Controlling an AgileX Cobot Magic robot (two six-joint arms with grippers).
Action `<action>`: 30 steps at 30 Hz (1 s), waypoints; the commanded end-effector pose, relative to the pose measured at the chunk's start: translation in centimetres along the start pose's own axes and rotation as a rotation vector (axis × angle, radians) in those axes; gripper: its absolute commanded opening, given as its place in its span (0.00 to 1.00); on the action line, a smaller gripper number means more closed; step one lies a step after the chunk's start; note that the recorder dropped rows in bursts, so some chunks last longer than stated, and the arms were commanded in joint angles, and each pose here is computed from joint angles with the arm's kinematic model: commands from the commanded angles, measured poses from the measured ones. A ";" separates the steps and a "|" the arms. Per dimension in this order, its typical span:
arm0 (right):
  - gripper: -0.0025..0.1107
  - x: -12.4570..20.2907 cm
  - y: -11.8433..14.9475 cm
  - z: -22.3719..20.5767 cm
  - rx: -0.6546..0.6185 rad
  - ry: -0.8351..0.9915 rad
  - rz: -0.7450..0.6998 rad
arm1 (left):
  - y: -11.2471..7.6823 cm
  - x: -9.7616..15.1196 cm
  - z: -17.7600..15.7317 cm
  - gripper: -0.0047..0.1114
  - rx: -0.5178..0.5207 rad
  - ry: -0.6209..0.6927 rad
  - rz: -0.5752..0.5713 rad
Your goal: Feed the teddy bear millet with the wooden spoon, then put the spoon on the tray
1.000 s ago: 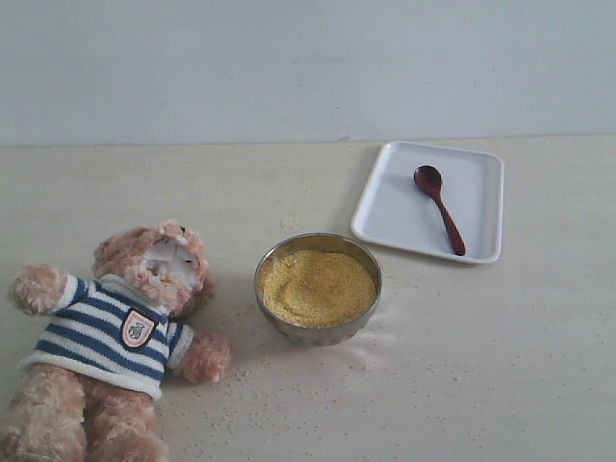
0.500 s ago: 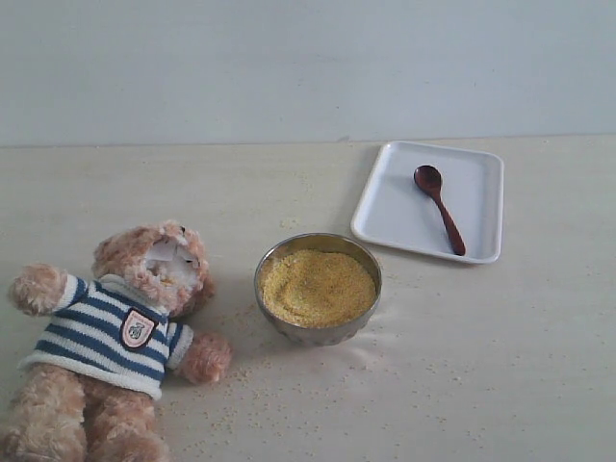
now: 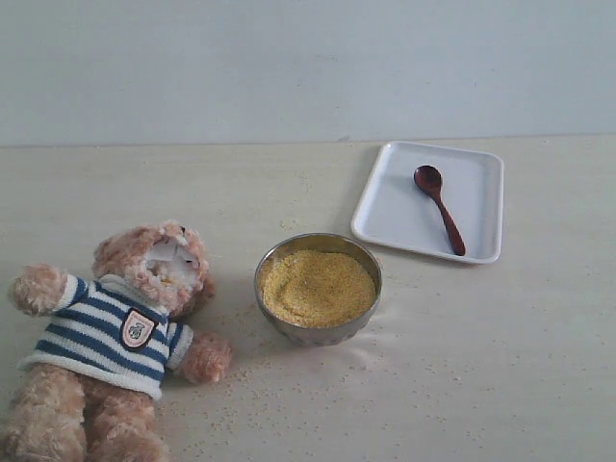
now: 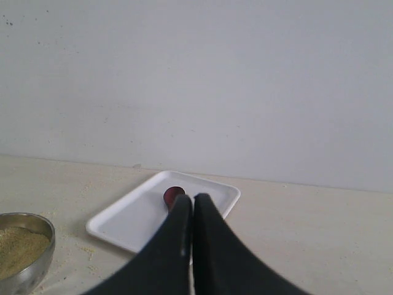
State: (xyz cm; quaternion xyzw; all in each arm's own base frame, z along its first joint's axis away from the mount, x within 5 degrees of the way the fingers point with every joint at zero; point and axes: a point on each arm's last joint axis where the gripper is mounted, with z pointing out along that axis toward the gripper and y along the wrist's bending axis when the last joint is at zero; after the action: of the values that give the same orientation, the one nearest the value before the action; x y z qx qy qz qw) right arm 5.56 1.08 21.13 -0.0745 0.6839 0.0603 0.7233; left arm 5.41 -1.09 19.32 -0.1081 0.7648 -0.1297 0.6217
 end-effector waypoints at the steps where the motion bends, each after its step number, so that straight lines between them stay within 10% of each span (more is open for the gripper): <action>1: 0.02 0.1 0.0 0.0 -0.001 -0.004 -0.002 | 0.8 -0.7 0.1 0.08 -0.048 -0.122 0.014; 30: 0.02 0.1 0.0 0.0 -0.001 -0.004 -0.002 | 0.5 -1.6 -0.1 0.08 0.008 -0.212 0.145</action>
State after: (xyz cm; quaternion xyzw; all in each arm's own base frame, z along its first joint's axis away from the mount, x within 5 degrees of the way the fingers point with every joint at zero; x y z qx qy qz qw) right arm 5.56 1.08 21.13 -0.0745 0.6839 0.0603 0.7233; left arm 5.65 -0.11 20.75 -0.0672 0.6989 -0.0753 0.7080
